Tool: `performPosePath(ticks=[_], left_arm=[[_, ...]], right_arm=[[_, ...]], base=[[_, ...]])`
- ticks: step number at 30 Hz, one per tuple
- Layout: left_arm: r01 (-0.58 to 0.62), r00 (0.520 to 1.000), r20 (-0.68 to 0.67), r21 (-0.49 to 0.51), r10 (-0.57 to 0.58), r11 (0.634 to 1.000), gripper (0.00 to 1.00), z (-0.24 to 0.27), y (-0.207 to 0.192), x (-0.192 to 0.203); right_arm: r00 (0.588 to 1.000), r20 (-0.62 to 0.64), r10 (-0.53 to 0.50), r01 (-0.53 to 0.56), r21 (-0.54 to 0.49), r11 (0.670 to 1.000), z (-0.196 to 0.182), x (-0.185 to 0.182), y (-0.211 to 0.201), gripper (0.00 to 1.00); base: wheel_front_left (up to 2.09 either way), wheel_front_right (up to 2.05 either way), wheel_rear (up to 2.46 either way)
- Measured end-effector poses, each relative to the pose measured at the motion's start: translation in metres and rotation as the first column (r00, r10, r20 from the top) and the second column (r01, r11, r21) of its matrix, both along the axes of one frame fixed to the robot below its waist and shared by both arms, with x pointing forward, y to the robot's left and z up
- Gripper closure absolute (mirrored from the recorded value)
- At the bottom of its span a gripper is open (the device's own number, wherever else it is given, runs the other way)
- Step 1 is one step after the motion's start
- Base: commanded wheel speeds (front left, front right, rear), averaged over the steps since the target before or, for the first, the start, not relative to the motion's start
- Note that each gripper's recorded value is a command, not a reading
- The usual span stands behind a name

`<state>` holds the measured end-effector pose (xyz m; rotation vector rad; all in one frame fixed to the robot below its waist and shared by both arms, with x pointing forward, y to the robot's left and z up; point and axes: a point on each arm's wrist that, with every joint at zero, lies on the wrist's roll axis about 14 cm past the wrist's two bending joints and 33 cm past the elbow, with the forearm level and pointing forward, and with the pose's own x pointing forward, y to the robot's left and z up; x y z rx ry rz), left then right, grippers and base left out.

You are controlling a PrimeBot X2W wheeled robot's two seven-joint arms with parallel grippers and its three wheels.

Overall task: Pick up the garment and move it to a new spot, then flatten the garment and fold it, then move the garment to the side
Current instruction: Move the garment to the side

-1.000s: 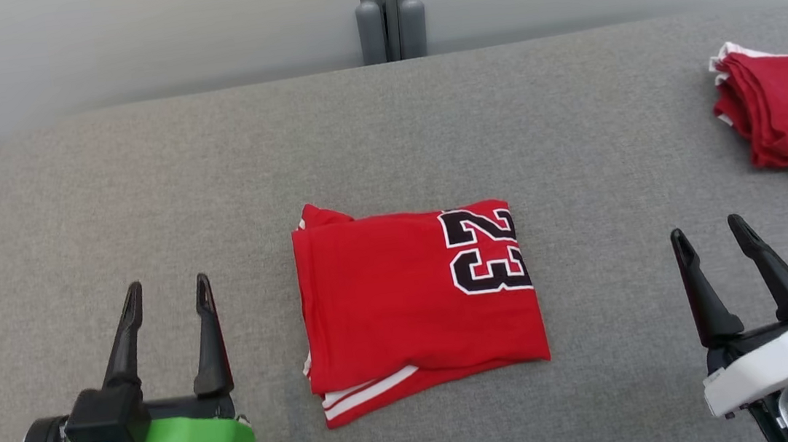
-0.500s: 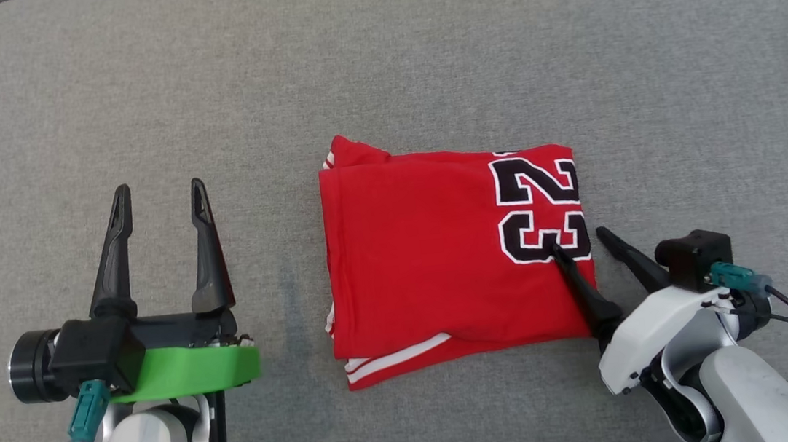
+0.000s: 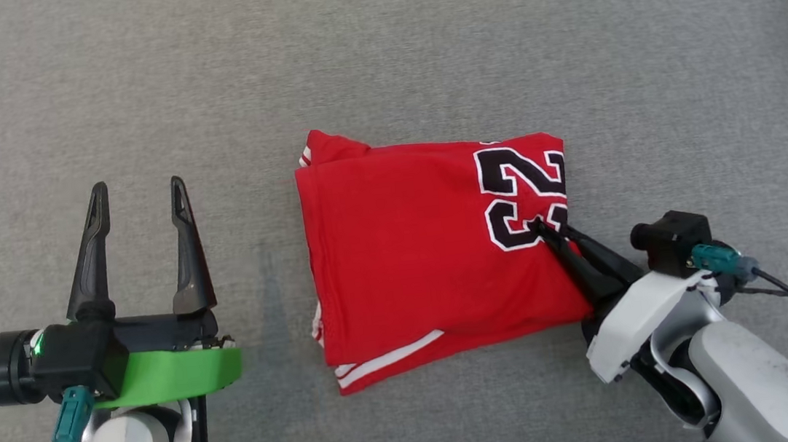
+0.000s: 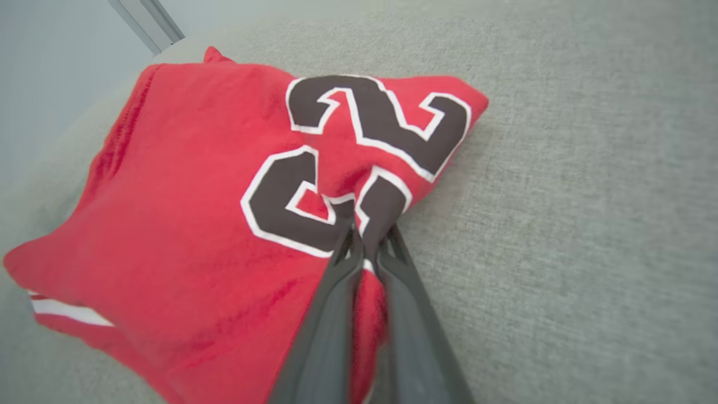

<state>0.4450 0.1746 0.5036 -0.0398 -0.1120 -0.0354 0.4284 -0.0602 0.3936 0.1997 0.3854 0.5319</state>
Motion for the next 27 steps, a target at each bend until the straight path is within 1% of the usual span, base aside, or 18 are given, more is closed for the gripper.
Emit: performPosePath(ticks=[3,6,10,13,15,19,23,27], left_arm=[[0.070,0.997,0.019,-0.009,-0.070,0.998,0.00,0.003,-0.022,0.008],[0.160,0.987,0.038,-0.017,-0.159,0.987,0.00,0.005,-0.051,0.014],[0.302,0.951,0.082,-0.023,-0.299,0.953,0.00,0.012,-0.096,0.025],[0.382,0.920,0.107,-0.027,-0.377,0.924,0.00,0.015,-0.123,0.035],[0.432,0.898,0.111,-0.035,-0.426,0.901,0.00,0.012,-0.140,0.041],[0.486,0.870,0.120,-0.050,-0.478,0.873,0.00,0.003,-0.159,0.053],[0.509,0.858,0.113,-0.058,-0.501,0.859,0.00,-0.011,-0.167,0.064],[0.520,0.854,0.081,-0.072,-0.515,0.851,0.00,-0.034,-0.169,0.069]], right_arm=[[0.998,0.039,-0.052,0.053,-0.031,0.998,0.009,0.002,-0.029,1.00],[0.989,0.058,-0.134,0.137,-0.067,0.988,0.015,0.004,-0.069,1.00],[0.959,0.113,-0.259,0.272,-0.118,0.955,0.030,0.012,-0.131,1.00],[0.930,0.160,-0.329,0.353,-0.155,0.923,0.044,0.027,-0.173,1.00],[0.905,0.207,-0.371,0.409,-0.189,0.893,0.056,0.043,-0.202,1.00],[0.872,0.276,-0.405,0.470,-0.238,0.850,0.074,0.075,-0.238,1.00],[0.846,0.323,-0.425,0.516,-0.288,0.807,0.083,0.100,-0.270,1.00],[0.810,0.360,-0.463,0.575,-0.330,0.749,0.087,0.116,-0.309,1.00]], base=[[0.00,0.00,0.00],[0.00,0.00,0.00],[0.00,0.00,0.00],[0.00,0.00,0.00],[0.00,0.00,0.00],[0.00,0.00,0.00],[0.00,0.00,0.00],[0.00,0.00,0.00]])
